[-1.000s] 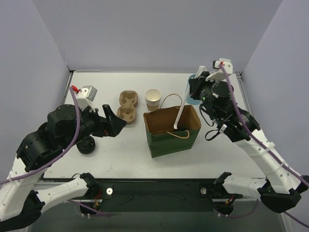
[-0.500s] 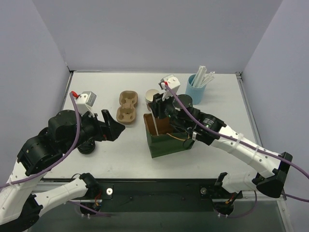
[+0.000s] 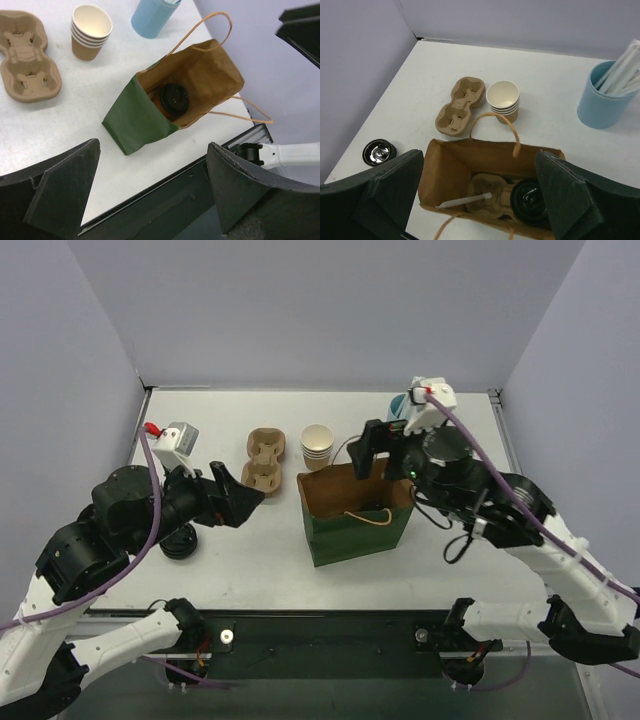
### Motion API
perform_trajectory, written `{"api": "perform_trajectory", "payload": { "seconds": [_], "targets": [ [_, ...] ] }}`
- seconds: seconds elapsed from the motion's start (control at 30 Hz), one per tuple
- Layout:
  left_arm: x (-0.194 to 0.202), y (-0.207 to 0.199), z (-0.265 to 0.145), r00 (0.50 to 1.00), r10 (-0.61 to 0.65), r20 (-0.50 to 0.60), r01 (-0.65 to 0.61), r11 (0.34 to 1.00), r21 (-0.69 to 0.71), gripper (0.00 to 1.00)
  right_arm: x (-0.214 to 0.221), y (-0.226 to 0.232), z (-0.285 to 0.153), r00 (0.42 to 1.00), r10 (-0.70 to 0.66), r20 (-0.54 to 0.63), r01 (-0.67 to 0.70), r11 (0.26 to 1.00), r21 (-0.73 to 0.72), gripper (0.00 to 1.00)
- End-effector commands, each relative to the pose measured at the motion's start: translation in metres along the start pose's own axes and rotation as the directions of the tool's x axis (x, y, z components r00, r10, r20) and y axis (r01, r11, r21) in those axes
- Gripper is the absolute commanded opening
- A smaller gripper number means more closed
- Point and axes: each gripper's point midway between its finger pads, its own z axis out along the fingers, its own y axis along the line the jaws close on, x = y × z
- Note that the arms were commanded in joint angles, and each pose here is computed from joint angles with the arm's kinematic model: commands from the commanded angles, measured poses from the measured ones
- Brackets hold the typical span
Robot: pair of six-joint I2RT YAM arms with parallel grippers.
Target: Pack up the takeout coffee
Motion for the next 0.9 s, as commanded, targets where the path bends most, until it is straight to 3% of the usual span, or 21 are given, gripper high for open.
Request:
{"api": "perform_trajectory", "payload": {
  "seconds": [0.0,0.2,0.37,0.87],
  "targets": [
    [-0.023,-0.020,-0.001,0.994,0.009,0.111,-0.021,0.994,0.108,0.97,0.005,-0.044,-0.056,0.993,0.118,0.003,-0.118,0.990,0.075,1.00],
    [-0.027,-0.022,-0.004,0.982,-0.012,0.190,-0.018,0.987,0.159,0.97,0.023,-0.072,-0.088,0.945,0.324,0.043,-0.327,0.939,0.112,1.00],
    [-0.021,-0.020,-0.002,0.983,0.000,0.184,-0.030,0.986,0.161,0.97,0.049,-0.088,-0.093,0.940,0.341,0.009,-0.337,0.924,0.179,1.00],
    [-0.023,-0.023,-0.003,0.977,-0.031,0.211,-0.010,0.981,0.191,0.97,0.066,-0.093,-0.085,0.943,0.331,-0.021,-0.316,0.917,0.243,1.00]
  ]
}}
